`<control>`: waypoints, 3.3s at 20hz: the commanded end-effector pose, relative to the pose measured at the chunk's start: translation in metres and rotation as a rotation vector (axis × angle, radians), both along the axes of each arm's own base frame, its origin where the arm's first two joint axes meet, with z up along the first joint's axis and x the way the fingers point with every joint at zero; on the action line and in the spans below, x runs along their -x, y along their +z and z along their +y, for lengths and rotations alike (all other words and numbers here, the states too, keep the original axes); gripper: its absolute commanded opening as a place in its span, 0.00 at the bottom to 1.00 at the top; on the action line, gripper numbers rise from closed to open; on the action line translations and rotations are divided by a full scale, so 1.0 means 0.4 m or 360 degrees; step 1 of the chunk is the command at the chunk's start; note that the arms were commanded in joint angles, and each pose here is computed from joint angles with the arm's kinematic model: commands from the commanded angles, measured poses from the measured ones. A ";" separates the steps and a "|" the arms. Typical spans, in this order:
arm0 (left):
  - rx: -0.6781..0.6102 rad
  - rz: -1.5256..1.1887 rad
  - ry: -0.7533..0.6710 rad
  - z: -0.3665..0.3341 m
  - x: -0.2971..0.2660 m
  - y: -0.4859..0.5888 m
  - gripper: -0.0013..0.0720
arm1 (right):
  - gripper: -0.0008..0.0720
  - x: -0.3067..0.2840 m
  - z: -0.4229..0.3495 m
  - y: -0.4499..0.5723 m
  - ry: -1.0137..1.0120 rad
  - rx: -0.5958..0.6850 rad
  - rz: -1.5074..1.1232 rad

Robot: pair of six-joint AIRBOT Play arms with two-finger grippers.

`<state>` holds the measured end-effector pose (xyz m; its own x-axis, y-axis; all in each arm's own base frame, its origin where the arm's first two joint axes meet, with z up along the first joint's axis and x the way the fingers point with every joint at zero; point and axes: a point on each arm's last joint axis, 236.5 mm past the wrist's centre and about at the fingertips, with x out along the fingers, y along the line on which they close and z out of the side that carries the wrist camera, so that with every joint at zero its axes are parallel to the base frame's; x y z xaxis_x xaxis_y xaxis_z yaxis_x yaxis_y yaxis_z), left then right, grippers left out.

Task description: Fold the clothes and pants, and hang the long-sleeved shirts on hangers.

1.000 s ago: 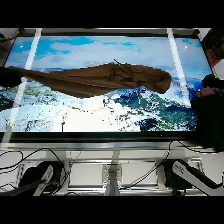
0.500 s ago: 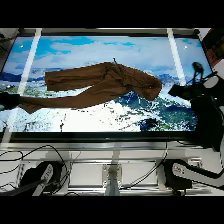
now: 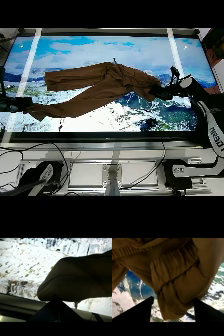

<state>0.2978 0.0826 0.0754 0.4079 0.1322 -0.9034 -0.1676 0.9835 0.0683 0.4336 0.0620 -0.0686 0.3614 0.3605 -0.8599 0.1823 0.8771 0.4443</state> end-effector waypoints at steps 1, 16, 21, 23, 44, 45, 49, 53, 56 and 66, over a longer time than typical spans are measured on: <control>0.0011 -0.0005 -0.0001 0.000 -0.017 -0.013 0.04 | 0.55 -0.032 0.007 -0.024 -0.0112 -0.0037 -0.0016; -0.0242 -0.0998 0.0026 0.051 -0.183 0.311 0.04 | 0.05 -0.237 -0.197 0.701 -0.0115 0.0468 -0.1060; -0.0474 -0.1173 0.0047 0.091 -0.139 0.426 0.04 | 0.05 -0.140 -0.428 0.811 -0.0350 0.0690 -0.1083; -0.0452 -0.1028 0.0067 0.096 -0.117 0.375 0.04 | 0.05 -0.090 -0.487 0.743 -0.0383 0.0679 -0.0874; -0.0360 -0.0466 0.0366 0.223 -0.189 -0.002 0.04 | 0.05 -0.241 -0.401 0.503 -0.0356 0.0527 -0.0789; -0.0352 -0.0439 0.0366 0.224 -0.193 -0.021 0.04 | 0.05 -0.252 -0.405 0.476 -0.0382 0.0507 -0.0763; -0.0251 -0.0343 0.0384 0.206 -0.206 -0.099 0.04 | 0.14 -0.255 -0.404 0.319 -0.0346 0.0468 -0.0531; -0.0213 -0.0330 0.0393 0.197 -0.209 -0.114 0.04 | 0.82 -0.241 -0.435 0.276 -0.0327 0.0537 -0.0451; -0.0213 -0.0330 0.0393 0.197 -0.209 -0.114 0.04 | 0.78 -0.174 -0.503 0.241 -0.0396 0.0510 -0.0279; -0.0234 -0.0319 0.0362 0.199 -0.208 -0.114 0.04 | 0.66 0.263 -0.570 0.048 -0.0517 -0.0031 0.0656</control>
